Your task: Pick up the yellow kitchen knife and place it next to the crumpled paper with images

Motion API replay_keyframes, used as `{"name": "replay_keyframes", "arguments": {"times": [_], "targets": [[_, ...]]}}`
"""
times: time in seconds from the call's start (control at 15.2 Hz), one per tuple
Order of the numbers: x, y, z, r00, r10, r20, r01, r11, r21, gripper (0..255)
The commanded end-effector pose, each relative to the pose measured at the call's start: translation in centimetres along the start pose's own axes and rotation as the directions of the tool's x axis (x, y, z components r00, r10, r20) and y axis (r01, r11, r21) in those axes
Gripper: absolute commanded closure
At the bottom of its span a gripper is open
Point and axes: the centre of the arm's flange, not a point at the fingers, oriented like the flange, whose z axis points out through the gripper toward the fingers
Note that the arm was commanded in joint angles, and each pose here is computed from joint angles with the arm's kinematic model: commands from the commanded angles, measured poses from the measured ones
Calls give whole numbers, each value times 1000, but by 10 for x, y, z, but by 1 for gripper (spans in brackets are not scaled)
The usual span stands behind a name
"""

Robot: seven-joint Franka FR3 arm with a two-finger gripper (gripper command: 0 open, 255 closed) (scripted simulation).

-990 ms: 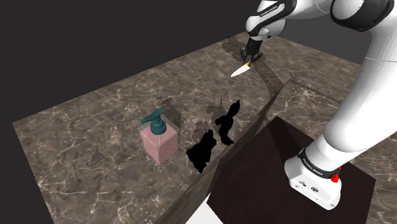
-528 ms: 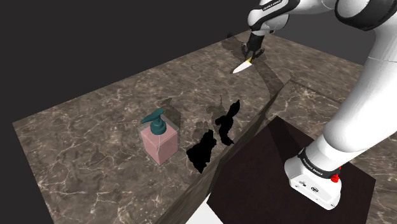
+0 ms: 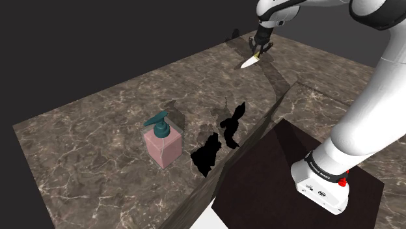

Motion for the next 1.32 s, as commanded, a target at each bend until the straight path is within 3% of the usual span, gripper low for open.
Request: {"name": "replay_keyframes", "arguments": {"times": [0.0, 1.25], "targets": [[1, 0, -11, 1000, 0, 0, 0, 1000, 0, 255], [7, -2, -111, 1000, 0, 0, 0, 1000, 0, 255]]}}
